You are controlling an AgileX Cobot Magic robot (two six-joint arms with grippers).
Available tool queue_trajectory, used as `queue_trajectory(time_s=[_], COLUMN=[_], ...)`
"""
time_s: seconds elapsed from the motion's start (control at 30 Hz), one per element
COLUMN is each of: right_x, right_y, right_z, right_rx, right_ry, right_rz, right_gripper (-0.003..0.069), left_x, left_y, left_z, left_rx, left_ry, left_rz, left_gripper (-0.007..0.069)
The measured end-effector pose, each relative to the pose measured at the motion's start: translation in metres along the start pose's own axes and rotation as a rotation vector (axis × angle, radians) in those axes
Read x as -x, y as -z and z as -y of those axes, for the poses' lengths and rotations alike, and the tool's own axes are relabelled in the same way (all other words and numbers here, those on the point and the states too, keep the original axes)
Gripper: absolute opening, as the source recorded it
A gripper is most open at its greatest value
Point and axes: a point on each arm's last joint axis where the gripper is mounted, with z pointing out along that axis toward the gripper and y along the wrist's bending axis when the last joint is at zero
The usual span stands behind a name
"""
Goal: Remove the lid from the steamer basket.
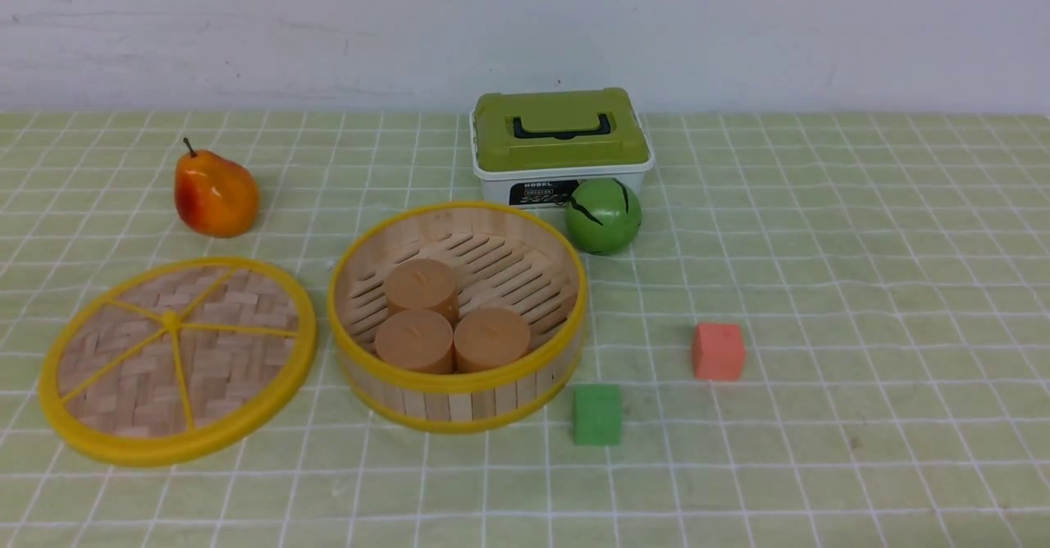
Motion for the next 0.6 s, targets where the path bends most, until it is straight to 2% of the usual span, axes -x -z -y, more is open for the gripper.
queue_trajectory(time_s=[0.17,0.2,0.23,0.3,0.43,0.6], right_x=[0.000,0.000,0.000,0.000,0.000,0.000], right_y=[0.000,0.000,0.000,0.000,0.000,0.000], right_z=[0.000,0.000,0.000,0.000,0.000,0.000], right_rx=[0.000,0.000,0.000,0.000,0.000,0.000], right_ry=[0.000,0.000,0.000,0.000,0.000,0.000], right_rz=[0.000,0.000,0.000,0.000,0.000,0.000], right_gripper=[0.0241,0.0241,0.0241,0.0241,0.0241,0.0241], left_x=[-0.062,-0.088,-0.088,-0.118,-0.143,-0.152], left_y=[0.015,0.017,0.019,0.019,0.020,0.017], left_z=[-0.014,-0.019,-0.019,-0.025,-0.031,-0.033], left_rx=[-0.040,-0.055,-0.060,-0.071,-0.082,-0.085], left_ry=[0.079,0.116,0.120,0.150,0.170,0.185], left_rz=[-0.043,-0.068,-0.062,-0.087,-0.093,-0.105], left_gripper=[-0.0013,-0.0013,-0.0013,-0.0013,-0.0013,-0.0013])
